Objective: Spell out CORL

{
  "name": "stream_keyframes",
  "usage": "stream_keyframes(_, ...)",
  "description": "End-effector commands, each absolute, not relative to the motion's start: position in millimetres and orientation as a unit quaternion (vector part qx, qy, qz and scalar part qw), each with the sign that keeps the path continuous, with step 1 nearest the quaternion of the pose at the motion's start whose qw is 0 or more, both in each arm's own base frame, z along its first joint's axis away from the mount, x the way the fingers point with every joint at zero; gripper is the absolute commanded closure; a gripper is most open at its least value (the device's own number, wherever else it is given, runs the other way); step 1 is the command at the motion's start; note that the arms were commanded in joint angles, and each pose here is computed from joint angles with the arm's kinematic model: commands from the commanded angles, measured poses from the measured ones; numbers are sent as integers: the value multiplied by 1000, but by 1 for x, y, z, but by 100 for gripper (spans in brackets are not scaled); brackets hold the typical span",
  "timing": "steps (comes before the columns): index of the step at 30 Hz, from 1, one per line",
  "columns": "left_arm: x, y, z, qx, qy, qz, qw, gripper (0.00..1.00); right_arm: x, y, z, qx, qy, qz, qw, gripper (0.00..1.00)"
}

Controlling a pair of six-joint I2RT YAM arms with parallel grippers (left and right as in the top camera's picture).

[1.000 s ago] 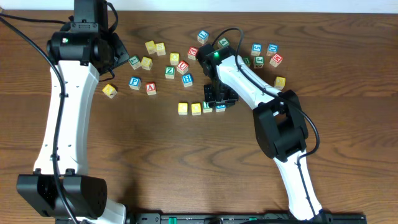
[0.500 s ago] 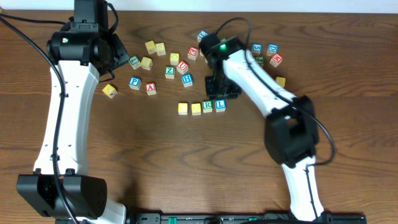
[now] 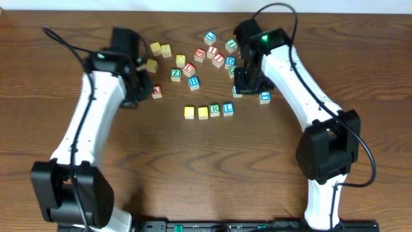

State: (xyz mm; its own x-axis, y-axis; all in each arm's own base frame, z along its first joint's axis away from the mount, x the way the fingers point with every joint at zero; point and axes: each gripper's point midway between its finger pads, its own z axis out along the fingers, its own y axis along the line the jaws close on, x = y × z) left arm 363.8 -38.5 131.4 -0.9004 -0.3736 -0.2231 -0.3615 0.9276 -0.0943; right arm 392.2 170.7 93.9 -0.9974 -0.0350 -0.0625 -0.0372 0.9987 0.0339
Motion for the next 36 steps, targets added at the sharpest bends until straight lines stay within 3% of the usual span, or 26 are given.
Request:
stream_keyframes(1, 355, -76, 97, -165, 976, -109, 87, 93, 385, 174, 67, -26, 999, 26, 13, 99)
stream_keyframes(16, 357, -91, 41, -156, 978, -110, 79, 93, 374, 184, 9, -16, 998, 67, 10, 99)
stream_keyframes(25, 355, -106, 12, -142, 983, -105, 53, 93, 376, 186, 6, -18, 997, 70, 18, 99)
stream_keyframes(36, 358, -139, 10, -101, 985, -125, 67, 93, 374, 193, 6, -21, 996, 84, 13, 99)
